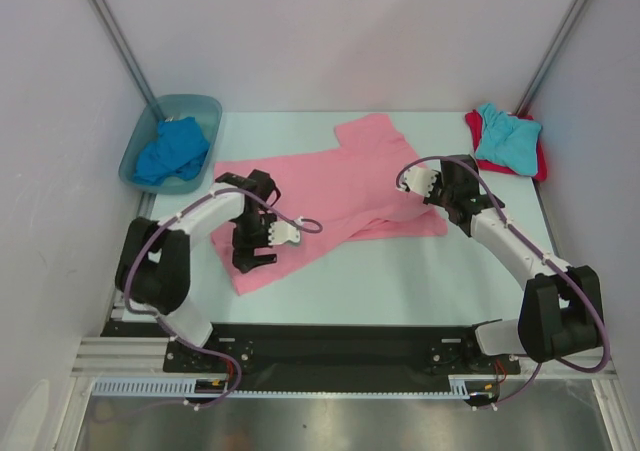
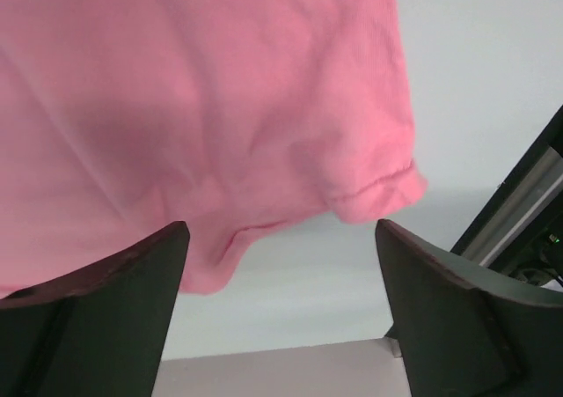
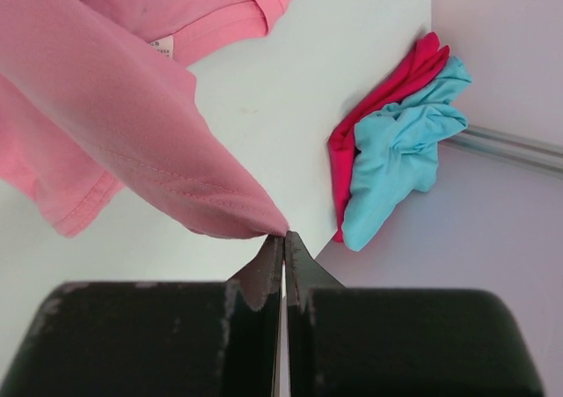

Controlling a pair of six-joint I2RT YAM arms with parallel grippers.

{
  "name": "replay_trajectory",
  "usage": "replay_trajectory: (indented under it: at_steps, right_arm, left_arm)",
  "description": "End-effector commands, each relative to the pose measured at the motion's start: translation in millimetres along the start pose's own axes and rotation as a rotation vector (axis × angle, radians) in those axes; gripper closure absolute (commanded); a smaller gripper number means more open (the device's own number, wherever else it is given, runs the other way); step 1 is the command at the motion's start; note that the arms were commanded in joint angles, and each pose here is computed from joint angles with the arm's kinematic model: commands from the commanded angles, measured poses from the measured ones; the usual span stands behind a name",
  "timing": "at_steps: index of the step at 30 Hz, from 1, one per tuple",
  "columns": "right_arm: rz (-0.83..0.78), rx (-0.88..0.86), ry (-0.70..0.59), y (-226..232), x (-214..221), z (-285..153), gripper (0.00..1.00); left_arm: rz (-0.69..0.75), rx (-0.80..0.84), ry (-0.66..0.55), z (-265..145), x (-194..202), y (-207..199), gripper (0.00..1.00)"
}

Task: Fold and stack the t-shirts
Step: Fold the tshirt

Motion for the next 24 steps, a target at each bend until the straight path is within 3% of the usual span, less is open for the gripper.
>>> replay_trajectory:
  at_steps: [1, 3, 5, 6, 8, 9, 10, 11, 12, 16, 24]
  right_arm:
    - [0.02, 0.051, -0.014, -12, -6, -2, 1.0]
    - [0.014, 0.047, -0.015, -11, -7, 0, 1.0]
    - [0.009, 0.052, -0.018, -13, -8, 2, 1.0]
    - [0.011, 0.054, -0.017, -14, -8, 2, 1.0]
    - [0.012, 0.055, -0.016, -15, -9, 4, 1.0]
    - [0.014, 0.054, -0.017, -15, -10, 5, 1.0]
    - [0.013, 0.053, -0.016, -15, -10, 5, 1.0]
    - [0.015, 0.056, -0.015, -15, -10, 5, 1.0]
    - [0.015, 0.058, -0.02, -16, -10, 5, 1.0]
    - [0.011, 0.053, -0.019, -14, -9, 6, 1.0]
    - [0.0, 0.06, -0.018, -12, -14, 10, 1.0]
  left_arm:
    - [-0.021, -0.118, -0.024, -16, 4, -8, 0.05]
    - [-0.042, -0.133, -0.027, -17, 6, -12, 0.07]
    - [-0.101, -0.191, -0.044, -22, 6, -12, 0.39]
    - [-0.132, -0.209, -0.044, -22, 6, -12, 0.66]
    - [-0.209, -0.255, -0.052, -26, 6, -11, 0.83]
    - [-0.233, -0.277, -0.054, -27, 6, -10, 0.79]
    - [-0.273, -0.301, -0.058, -32, 6, -11, 0.52]
    - [-0.291, -0.322, -0.074, -36, 5, -10, 0.06]
    - [-0.321, -0.365, -0.057, -39, 8, -10, 0.0]
    - [-0.396, -0.54, -0.131, -58, 7, -16, 0.0]
    - [-0.623, -0.722, -0.113, -52, 25, -21, 0.02]
Point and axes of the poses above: each gripper's point midway between its finger pads, its own z axis out along the fingers, its own y axis along the line the jaws close on, x = y × z, the point moved 7 cm from there along -z, back along the fingers, and after that the axes turned 4 degrees about z, right-handed, at the moved point
